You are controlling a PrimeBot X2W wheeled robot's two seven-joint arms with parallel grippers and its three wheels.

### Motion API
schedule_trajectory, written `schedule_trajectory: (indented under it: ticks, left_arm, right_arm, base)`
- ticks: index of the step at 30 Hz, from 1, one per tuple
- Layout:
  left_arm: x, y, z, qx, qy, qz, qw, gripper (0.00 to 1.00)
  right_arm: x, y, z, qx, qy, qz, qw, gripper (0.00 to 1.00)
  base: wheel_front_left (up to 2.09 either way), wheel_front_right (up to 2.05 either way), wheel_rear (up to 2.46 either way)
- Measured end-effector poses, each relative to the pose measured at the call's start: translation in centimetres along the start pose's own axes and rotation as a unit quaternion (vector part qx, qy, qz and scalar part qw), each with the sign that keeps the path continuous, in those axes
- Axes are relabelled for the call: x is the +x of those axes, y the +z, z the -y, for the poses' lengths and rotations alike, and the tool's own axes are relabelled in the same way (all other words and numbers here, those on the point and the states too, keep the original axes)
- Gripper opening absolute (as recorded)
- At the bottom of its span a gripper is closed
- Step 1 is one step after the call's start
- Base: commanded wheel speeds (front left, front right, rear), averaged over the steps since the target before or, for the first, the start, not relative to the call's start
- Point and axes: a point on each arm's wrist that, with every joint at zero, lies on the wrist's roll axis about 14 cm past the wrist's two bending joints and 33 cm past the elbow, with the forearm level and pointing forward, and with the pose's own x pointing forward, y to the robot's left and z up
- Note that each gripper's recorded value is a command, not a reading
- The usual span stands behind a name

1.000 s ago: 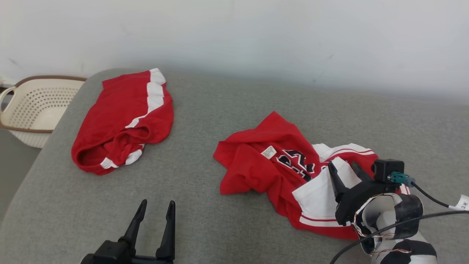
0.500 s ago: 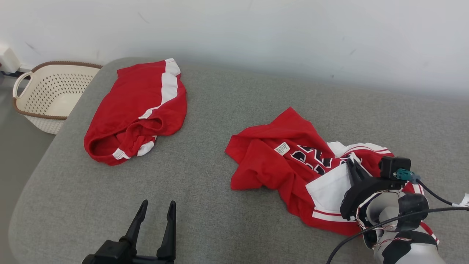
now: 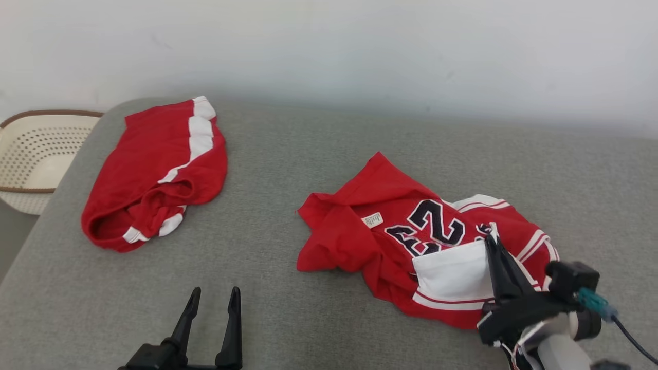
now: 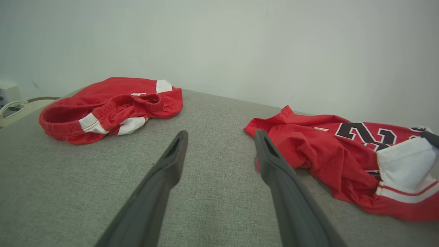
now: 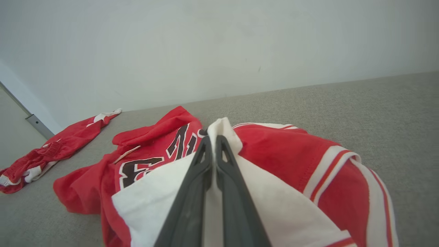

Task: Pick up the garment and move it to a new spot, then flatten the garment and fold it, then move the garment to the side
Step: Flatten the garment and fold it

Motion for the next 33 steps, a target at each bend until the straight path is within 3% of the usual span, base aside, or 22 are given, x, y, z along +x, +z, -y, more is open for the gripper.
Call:
schedule_trajectory:
  ticks: [5, 12, 13, 14, 33]
  left_arm:
    - [0.8, -0.6, 1.4, -0.01, -0.018, -0.006, 1.0, 1.0]
    - [1.4, -1.7, 2.6, -0.017, -0.034, -0.019, 0.999, 1.0]
    - [1.5, -1.7, 2.7, -0.017, -0.034, -0.02, 0.999, 1.0]
    - [1.5, -1.7, 2.7, -0.017, -0.035, -0.02, 0.999, 1.0]
    - [1.0, -1.2, 1.8, -0.017, -0.021, -0.014, 1.0, 1.0]
  right_arm:
    - [-3.4, -0.6, -1.0, 0.026, 0.001, 0.013, 1.0, 0.0]
    - [-6.7, -3.9, -1.2, 0.049, -0.021, -0.024, 0.998, 0.0]
    - [-7.0, -4.2, -1.3, 0.05, -0.023, -0.027, 0.998, 0.33]
    - [-7.1, -4.2, -1.3, 0.049, -0.024, -0.027, 0.998, 1.0]
    - [-6.4, -0.9, -1.3, 0.013, -0.012, 0.014, 1.0, 1.0]
  base:
    - [0.0, 0.0, 0.0]
    - [0.0, 0.0, 0.0]
    - [0.0, 0.0, 0.0]
    - [0.0, 0.0, 0.0]
    - [0.0, 0.0, 0.0]
